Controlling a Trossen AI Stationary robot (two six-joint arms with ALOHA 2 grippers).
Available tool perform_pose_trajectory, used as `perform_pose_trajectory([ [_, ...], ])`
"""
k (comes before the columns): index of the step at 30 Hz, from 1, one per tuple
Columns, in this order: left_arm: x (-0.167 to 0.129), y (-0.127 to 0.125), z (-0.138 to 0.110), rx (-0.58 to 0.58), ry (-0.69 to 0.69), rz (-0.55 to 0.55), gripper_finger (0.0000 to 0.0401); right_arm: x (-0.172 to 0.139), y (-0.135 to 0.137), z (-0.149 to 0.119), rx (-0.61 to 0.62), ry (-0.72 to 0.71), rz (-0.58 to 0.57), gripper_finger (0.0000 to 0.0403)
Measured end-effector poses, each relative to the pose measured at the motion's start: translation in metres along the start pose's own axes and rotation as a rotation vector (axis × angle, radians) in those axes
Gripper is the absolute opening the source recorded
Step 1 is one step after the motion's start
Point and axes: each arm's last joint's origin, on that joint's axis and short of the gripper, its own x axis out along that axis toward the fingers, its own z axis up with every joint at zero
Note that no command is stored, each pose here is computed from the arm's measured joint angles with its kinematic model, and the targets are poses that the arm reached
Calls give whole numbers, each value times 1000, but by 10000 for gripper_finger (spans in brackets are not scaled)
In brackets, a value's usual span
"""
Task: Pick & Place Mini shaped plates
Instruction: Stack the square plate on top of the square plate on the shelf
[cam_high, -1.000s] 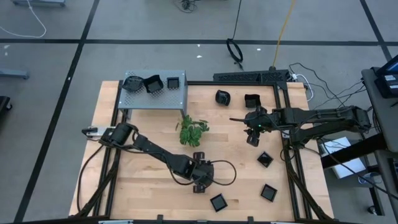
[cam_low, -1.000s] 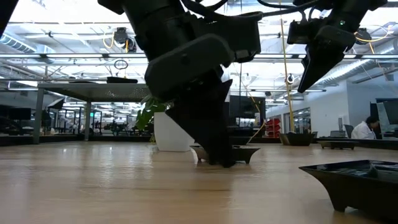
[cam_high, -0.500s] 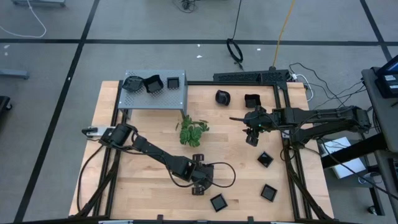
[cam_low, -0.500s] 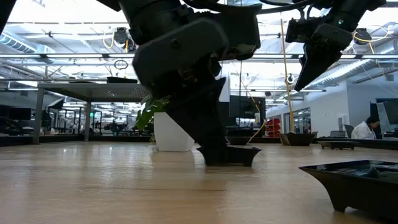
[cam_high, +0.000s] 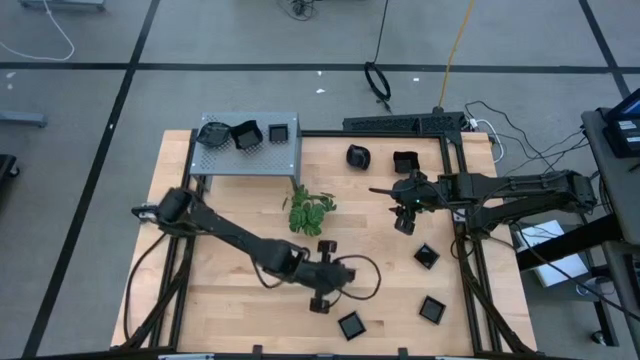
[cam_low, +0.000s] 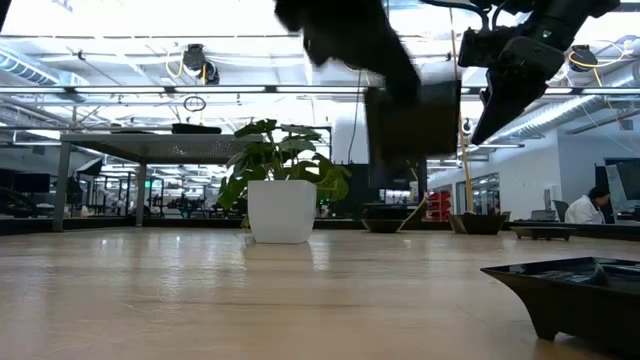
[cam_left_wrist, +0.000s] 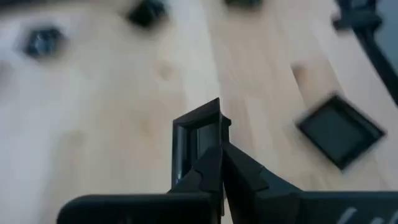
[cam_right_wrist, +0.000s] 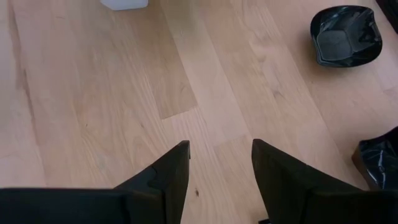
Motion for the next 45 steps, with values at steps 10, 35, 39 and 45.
perform_pose_trajectory([
  [10, -80, 57, 37, -57, -193, 428, 8, 0, 1, 5, 2, -48, 12, 164],
  [35, -166, 263, -32, 130, 414, 596, 5, -2, -2, 27, 77, -264, 34, 164],
  [39, -173, 284, -42, 167, 462, 594, 3, -2, -5, 28, 97, -271, -2, 164],
  [45, -178, 300, -52, 177, 437, 498, 3, -2, -8, 28, 111, -291, -100, 164],
])
